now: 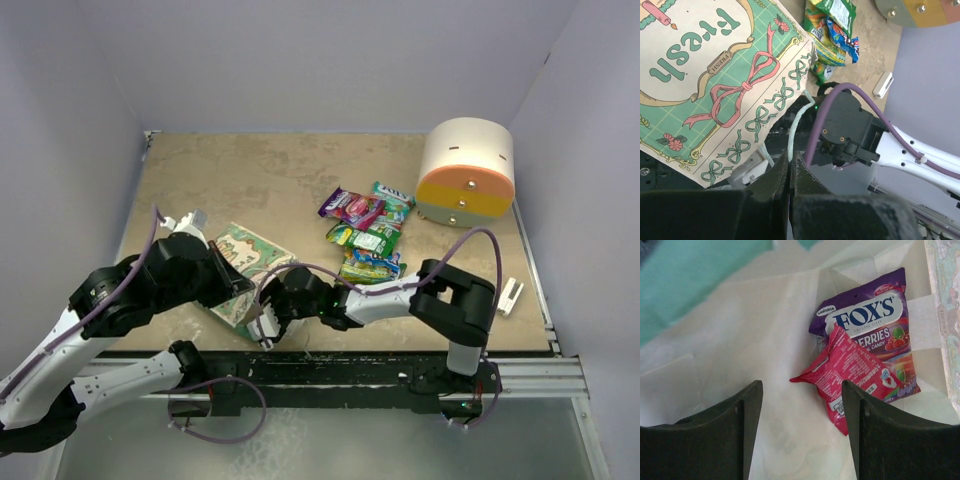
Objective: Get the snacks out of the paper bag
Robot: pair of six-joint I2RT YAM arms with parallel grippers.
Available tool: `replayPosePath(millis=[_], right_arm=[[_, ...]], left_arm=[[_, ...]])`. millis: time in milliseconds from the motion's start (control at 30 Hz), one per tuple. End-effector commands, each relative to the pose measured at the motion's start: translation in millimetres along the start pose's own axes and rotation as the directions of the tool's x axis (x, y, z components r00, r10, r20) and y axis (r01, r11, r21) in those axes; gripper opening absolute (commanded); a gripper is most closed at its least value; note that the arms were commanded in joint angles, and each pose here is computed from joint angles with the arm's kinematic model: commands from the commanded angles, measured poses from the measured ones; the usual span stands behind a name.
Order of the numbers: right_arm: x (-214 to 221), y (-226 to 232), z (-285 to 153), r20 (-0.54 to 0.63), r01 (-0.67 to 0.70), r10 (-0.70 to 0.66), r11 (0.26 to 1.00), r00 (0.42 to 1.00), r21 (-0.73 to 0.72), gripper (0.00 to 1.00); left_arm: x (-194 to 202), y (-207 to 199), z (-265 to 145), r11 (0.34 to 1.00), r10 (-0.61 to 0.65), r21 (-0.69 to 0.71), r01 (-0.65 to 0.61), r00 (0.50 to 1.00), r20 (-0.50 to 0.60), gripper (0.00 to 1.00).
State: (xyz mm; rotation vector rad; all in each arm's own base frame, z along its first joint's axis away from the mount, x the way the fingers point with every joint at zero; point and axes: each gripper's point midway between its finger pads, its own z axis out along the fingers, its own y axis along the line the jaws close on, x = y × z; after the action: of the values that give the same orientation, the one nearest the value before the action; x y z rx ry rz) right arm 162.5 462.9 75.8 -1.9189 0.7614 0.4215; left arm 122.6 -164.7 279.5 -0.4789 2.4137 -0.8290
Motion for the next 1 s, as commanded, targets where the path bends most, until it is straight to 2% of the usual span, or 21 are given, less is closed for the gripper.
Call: replayPosePath(millis=[0,267,367,467,500,600,633,967], right_arm=[[-11.7,-43.7,12.3,0.039,0.098,-0.105,0.984,0.994,0.149,0.68],[4.8,-59.9,42.0,0.05,0.088,-0.1,0.973,0.994,0.214,0.73],[15.7,-67.4,49.7,0.041,0.05,-0.063,0.964,0.997,0.262,0.75],[31.1,-84.6,48.1,0.032,-0.022,0.01,0.928,0.999,0.373,0.72],[37.3,-87.8,46.8,0.024,-0.041,0.034,0.916,0.999,0.399,0.67],[50.1,-91.0,42.7,0.002,-0.07,0.077,0.896,0.997,0.438,0.41],[52.0,-93.2,40.3,-0.003,-0.076,0.086,0.889,0.996,0.451,0.35],[36.1,-83.8,13.9,0.067,-0.19,0.179,0.887,0.982,0.42,0.02]], left_arm=[[-4.2,-21.6,-11.0,0.995,0.048,0.085,-0.047,0.999,-0.002,0.0],[1.7,-32.5,-15.6,0.986,0.12,0.122,-0.113,0.992,-0.047,0.0],[3.1,-36.8,-17.0,0.981,0.145,0.141,-0.136,0.988,-0.056,0.0],[2.2,-39.2,-19.8,0.978,0.161,0.146,-0.151,0.985,-0.057,0.0],[2.0,-39.5,-20.8,0.977,0.165,0.148,-0.155,0.985,-0.058,0.0],[0.8,-36.6,-25.8,0.977,0.165,0.143,-0.156,0.985,-0.052,0.0],[0.6,-33.9,-27.2,0.979,0.163,0.136,-0.155,0.985,-0.05,0.0],[-2.7,-17.5,-37.7,0.986,0.093,0.138,-0.091,0.996,-0.005,0.0]])
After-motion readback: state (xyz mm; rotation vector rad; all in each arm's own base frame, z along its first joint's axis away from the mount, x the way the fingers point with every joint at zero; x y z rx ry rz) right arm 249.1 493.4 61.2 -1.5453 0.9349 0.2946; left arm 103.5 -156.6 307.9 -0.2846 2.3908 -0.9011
